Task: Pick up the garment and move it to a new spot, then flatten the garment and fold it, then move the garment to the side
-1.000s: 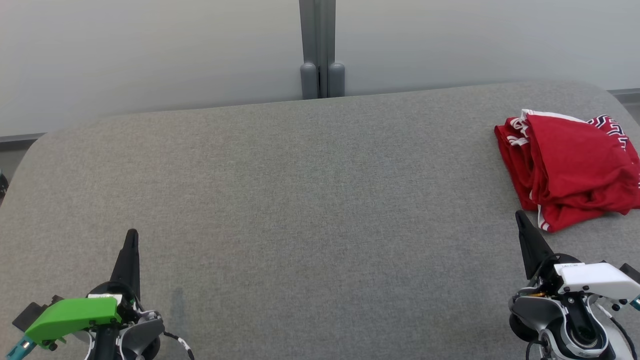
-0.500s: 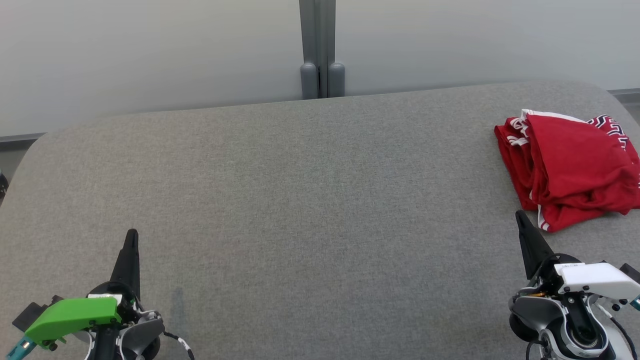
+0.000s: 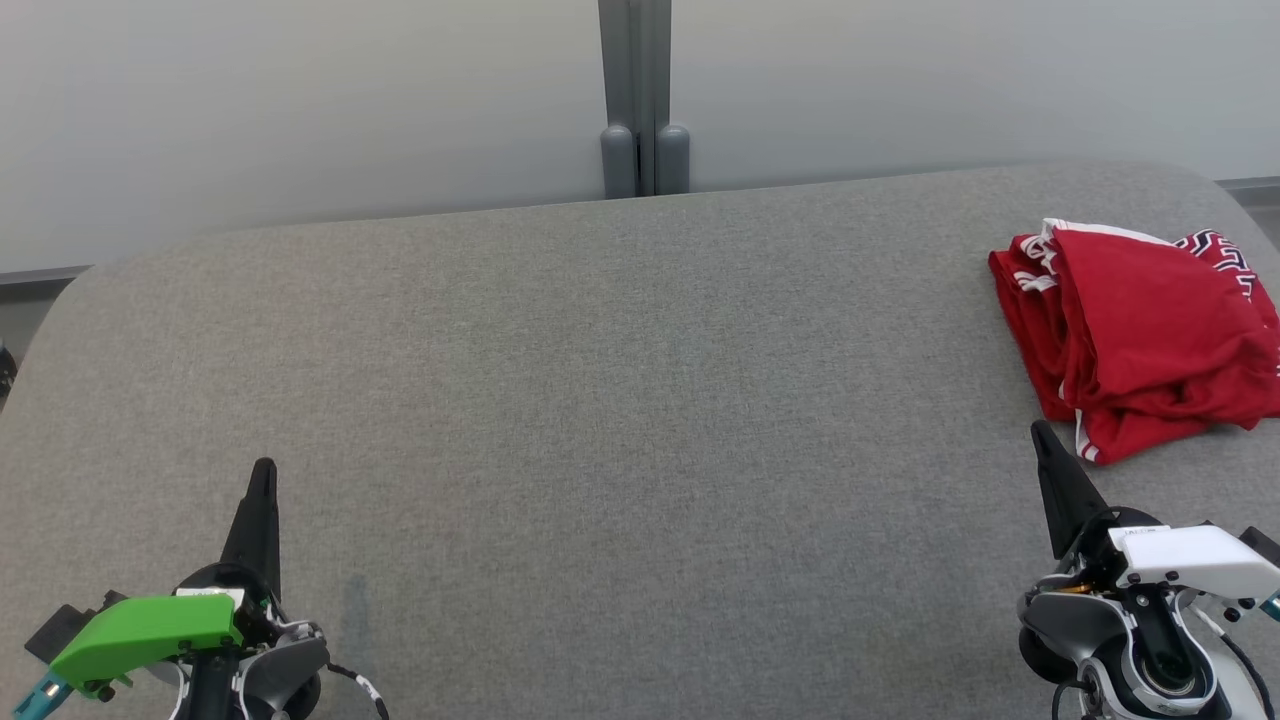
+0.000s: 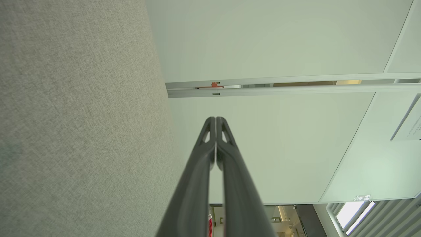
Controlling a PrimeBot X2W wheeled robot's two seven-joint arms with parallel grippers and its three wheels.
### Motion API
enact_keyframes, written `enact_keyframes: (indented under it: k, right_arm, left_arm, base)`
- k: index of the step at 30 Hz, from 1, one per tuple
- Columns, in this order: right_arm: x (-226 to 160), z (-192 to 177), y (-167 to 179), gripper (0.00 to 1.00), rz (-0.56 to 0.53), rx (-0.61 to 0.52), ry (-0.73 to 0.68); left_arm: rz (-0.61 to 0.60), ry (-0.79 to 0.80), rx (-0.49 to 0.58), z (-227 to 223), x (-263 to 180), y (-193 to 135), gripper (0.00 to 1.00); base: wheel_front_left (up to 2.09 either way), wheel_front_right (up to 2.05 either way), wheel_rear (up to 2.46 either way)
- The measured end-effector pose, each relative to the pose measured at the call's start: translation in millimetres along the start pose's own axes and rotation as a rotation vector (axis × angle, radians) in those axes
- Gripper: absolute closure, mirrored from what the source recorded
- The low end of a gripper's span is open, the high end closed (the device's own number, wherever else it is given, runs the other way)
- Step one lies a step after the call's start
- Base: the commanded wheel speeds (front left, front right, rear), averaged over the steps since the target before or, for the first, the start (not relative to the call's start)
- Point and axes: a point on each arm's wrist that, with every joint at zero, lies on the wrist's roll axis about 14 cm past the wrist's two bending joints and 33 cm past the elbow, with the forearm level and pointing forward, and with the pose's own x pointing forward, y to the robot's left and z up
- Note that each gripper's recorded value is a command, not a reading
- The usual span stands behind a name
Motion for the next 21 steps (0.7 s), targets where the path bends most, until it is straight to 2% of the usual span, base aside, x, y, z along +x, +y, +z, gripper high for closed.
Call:
enact_keyframes:
  k: [21]
  right_arm:
    - [0.0, -0.1, 0.0, 1.0, 0.0, 0.0, 0.001]
  left_arm:
    - [0.0, 0.0, 0.0, 0.0, 0.0, 0.0, 1.0]
  base:
    - [0.0, 0.0, 0.0]
